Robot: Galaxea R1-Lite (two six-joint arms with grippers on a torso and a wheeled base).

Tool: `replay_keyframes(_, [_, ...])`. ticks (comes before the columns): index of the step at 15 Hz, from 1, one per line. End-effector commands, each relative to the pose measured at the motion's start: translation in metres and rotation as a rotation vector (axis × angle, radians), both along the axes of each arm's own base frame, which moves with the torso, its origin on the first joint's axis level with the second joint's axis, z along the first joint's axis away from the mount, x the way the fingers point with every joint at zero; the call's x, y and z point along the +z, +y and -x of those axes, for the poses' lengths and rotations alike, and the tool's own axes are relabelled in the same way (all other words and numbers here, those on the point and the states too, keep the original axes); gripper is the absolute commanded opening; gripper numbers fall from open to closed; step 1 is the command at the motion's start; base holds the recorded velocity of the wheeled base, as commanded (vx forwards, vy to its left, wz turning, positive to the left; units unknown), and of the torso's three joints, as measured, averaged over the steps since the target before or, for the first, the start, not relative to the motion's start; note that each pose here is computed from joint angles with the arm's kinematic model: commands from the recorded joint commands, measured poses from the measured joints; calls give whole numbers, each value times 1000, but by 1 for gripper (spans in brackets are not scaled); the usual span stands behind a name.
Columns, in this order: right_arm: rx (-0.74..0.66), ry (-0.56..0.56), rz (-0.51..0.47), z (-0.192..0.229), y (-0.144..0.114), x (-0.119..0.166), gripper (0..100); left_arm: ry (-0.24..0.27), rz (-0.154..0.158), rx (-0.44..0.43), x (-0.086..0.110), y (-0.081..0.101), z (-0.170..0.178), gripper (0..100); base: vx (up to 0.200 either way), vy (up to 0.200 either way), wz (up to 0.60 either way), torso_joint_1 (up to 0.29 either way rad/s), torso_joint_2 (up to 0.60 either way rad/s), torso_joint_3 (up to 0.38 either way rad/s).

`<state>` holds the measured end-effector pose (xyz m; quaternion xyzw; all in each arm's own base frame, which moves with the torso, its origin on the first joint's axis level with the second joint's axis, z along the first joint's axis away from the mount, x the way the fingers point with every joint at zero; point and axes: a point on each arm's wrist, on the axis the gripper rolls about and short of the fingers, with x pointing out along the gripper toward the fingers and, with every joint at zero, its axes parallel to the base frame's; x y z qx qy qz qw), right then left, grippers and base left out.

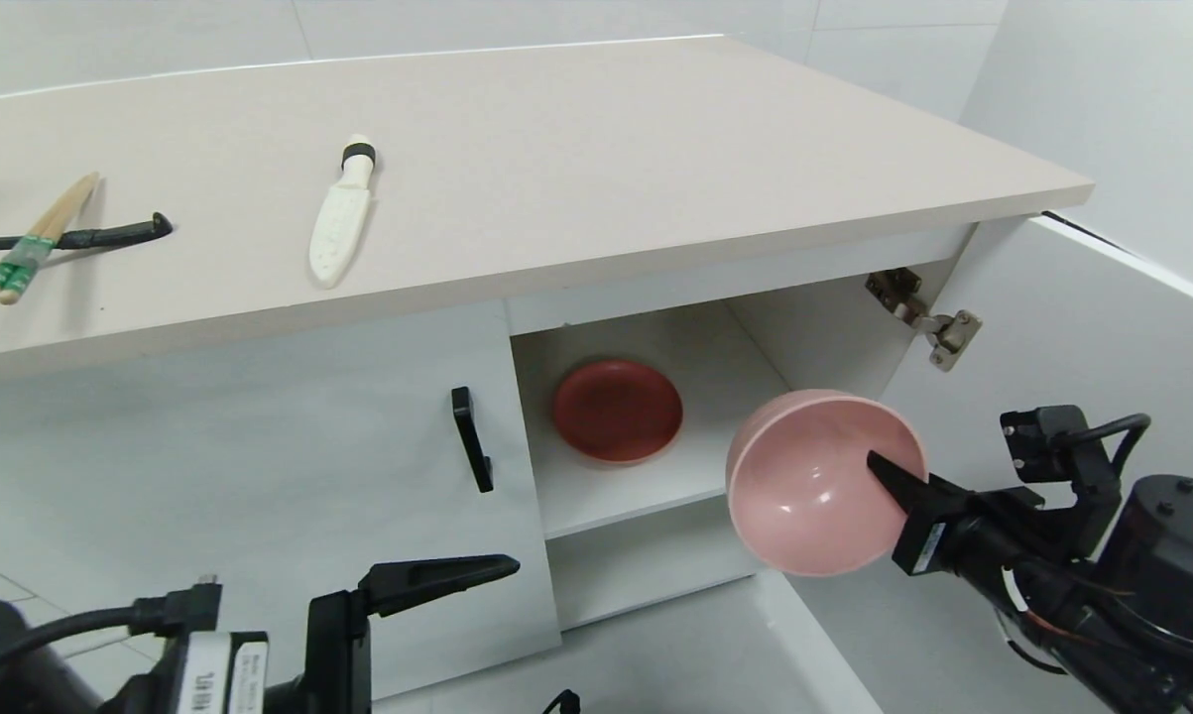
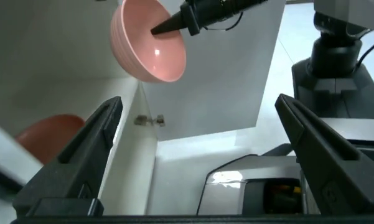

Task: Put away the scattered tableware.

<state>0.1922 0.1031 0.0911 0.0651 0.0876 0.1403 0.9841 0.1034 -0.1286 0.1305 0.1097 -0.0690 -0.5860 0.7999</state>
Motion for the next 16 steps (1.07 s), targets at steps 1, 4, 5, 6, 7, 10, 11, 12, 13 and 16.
replay_keyframes(1, [33, 33, 13, -7, 13, -11, 0, -30, 42, 12, 13, 17, 14, 100, 0, 0, 0, 0, 0, 0])
replay_keyframes(4, [41, 16, -11, -30, 29, -16, 0, -1, -5, 13, 12, 34, 30, 100, 0, 0, 0, 0, 0, 0])
replay_keyframes(5, [51, 17, -42, -39, 35, -18, 0, 10, -4, 32, 13, 41, 33, 100, 0, 0, 0, 0, 0, 0])
replay_keyframes(6, [82, 30, -59, -46, 39, -23, 0, 2, 8, 90, 14, 49, 32, 100, 0, 0, 0, 0, 0, 0])
replay_keyframes(7, [107, 44, -60, -53, 41, -29, 0, -7, 30, 173, 17, 57, 29, 100, 0, 0, 0, 0, 0, 0])
replay_keyframes(10, [121, 16, -71, -75, 54, -36, 0, -17, 77, 206, 22, 65, 33, 100, 0, 0, 0, 0, 0, 0])
replay_keyframes(11, [128, -1, -80, -83, 59, -36, 0, -16, 78, 206, 22, 65, 33, 100, 0, 0, 0, 0, 0, 0])
replay_keyframes(12, [142, -12, -88, -87, 63, -35, 0, -16, 78, 206, 22, 65, 33, 100, 0, 0, 0, 0, 0, 0])
replay_keyframes(13, [172, -28, -97, -93, 66, -35, 0, -14, 76, 207, 22, 65, 33, 100, 0, 0, 0, 0, 0, 0])
replay_keyframes(16, [236, -31, -107, -110, 73, -45, 0, 0, 61, 215, 20, 66, 33, 100, 0, 0, 0, 0, 0, 0])
